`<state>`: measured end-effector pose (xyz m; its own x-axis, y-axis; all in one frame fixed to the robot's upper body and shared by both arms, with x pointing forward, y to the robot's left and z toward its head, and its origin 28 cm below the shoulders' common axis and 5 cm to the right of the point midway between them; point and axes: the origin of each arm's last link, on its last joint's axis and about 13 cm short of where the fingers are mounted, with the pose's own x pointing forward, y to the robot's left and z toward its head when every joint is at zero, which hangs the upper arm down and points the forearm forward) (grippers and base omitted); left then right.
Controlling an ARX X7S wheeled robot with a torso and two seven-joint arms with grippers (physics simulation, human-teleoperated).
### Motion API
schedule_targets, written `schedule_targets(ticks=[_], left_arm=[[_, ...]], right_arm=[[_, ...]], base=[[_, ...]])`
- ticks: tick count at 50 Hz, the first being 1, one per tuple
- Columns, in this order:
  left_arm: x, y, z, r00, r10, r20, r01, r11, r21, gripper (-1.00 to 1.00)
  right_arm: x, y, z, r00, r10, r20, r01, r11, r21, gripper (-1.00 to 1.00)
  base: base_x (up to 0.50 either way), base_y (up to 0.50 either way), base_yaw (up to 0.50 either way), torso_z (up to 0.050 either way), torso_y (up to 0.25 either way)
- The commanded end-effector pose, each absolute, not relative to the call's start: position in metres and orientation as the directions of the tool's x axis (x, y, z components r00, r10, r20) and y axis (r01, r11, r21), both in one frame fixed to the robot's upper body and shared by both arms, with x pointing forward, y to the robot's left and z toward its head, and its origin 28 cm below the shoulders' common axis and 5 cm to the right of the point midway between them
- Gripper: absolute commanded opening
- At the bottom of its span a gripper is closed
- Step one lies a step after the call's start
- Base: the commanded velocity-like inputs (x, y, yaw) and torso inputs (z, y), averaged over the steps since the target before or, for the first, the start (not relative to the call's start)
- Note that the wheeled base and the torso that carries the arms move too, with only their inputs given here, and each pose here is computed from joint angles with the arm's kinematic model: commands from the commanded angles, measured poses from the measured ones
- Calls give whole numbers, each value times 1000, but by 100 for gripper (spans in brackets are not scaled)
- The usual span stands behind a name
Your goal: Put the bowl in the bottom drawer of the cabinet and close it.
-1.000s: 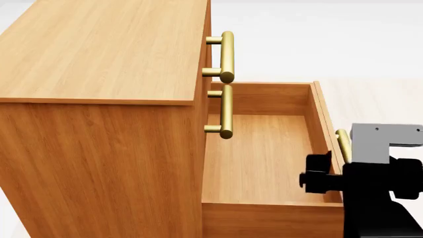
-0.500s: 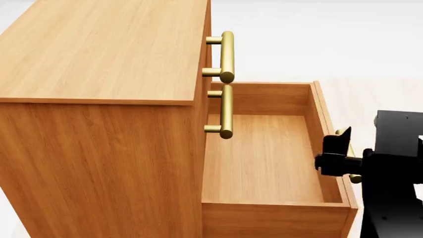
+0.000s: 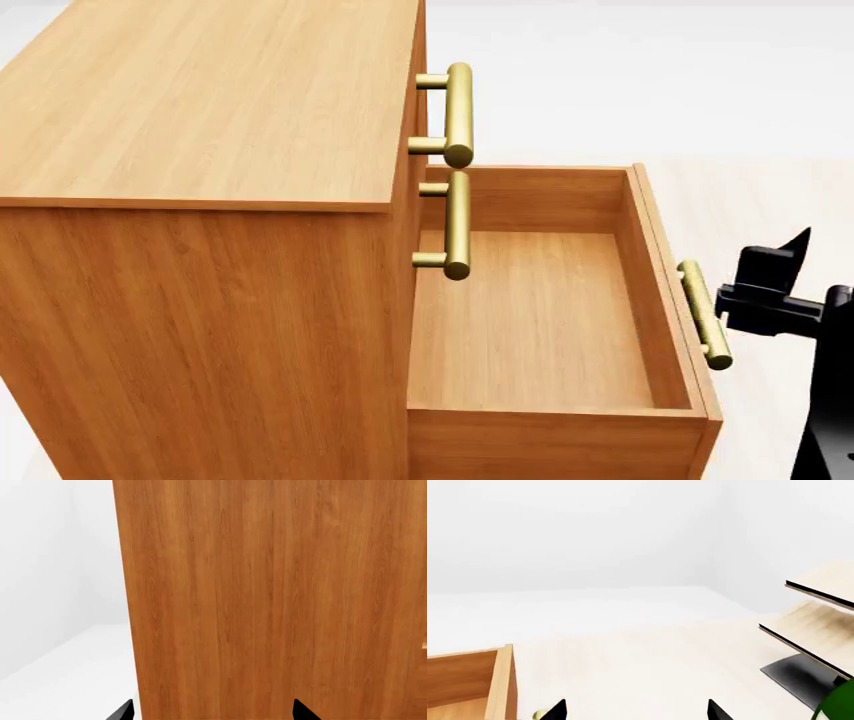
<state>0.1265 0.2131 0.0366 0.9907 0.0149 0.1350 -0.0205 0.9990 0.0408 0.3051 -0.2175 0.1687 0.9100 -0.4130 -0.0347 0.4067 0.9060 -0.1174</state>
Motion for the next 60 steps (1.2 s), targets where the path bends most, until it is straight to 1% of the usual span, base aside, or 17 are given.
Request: schedule_targets(ticks=[1, 6, 8, 9, 23, 28, 34, 38, 39, 47, 54, 57, 58, 60], left_arm=[[127, 213, 36, 990, 15, 138, -20, 999, 41, 100], [127, 213, 37, 990, 15, 137, -21, 999, 40, 100], [127, 213, 37, 991, 15, 136, -21, 999, 39, 100], [127, 213, 37, 991, 16, 136, -21, 999, 37, 100], [128, 213, 37, 990, 15, 137, -21, 999, 36, 100], [128, 213, 37, 990, 16, 137, -21, 999, 37, 100], [128, 213, 37, 990, 16, 137, -21, 999, 36, 100], [128, 213, 37, 990, 16, 137, -21, 999, 35, 100], [128, 213, 37, 990, 16, 137, -21, 999, 35, 100], [128, 214, 36, 990, 16, 138, -22, 999, 36, 100], [128, 213, 36, 990, 16, 138, -21, 999, 37, 100], [128, 213, 36, 990, 16, 138, -21, 999, 37, 100], [128, 213, 36, 990, 16, 138, -21, 999, 37, 100], [128, 213, 36, 990, 16, 137, -21, 999, 36, 100]], right_arm=[[296, -226, 174, 875, -485, -8, 481, 870, -107, 100], [294, -229, 175, 855, -519, -11, 516, 852, -89, 100], [294, -231, 174, 838, -545, -12, 542, 836, -85, 100], [294, -233, 174, 814, -581, 1, 579, 812, -68, 100], [294, -242, 170, 743, -669, -23, 668, 743, -48, 100], [293, -246, 169, 688, -725, -32, 724, 689, -31, 100], [292, -249, 167, 667, -744, -49, 744, 668, -19, 100], [292, -251, 167, 646, -761, -55, 762, 648, -15, 100], [293, -253, 166, 629, -774, -67, 775, 631, -19, 100], [291, -257, 163, 592, -802, -76, 804, 595, -14, 100], [291, -260, 163, 571, -816, -88, 818, 574, -19, 100], [291, -263, 160, 547, -832, -96, 834, 551, -28, 100], [291, -264, 159, 525, -845, -102, 847, 530, -36, 100], [292, -266, 157, 515, -851, -106, 853, 521, -37, 100]], base=[[0, 0, 0, 0, 0], [0, 0, 0, 0, 0], [0, 0, 0, 0, 0], [0, 0, 0, 0, 0], [0, 0, 0, 0, 0], [0, 0, 0, 0, 0], [0, 0, 0, 0, 0], [0, 0, 0, 0, 0], [0, 0, 0, 0, 0], [0, 0, 0, 0, 0], [0, 0, 0, 0, 0], [0, 0, 0, 0, 0], [0, 0, 0, 0, 0], [0, 0, 0, 0, 0]])
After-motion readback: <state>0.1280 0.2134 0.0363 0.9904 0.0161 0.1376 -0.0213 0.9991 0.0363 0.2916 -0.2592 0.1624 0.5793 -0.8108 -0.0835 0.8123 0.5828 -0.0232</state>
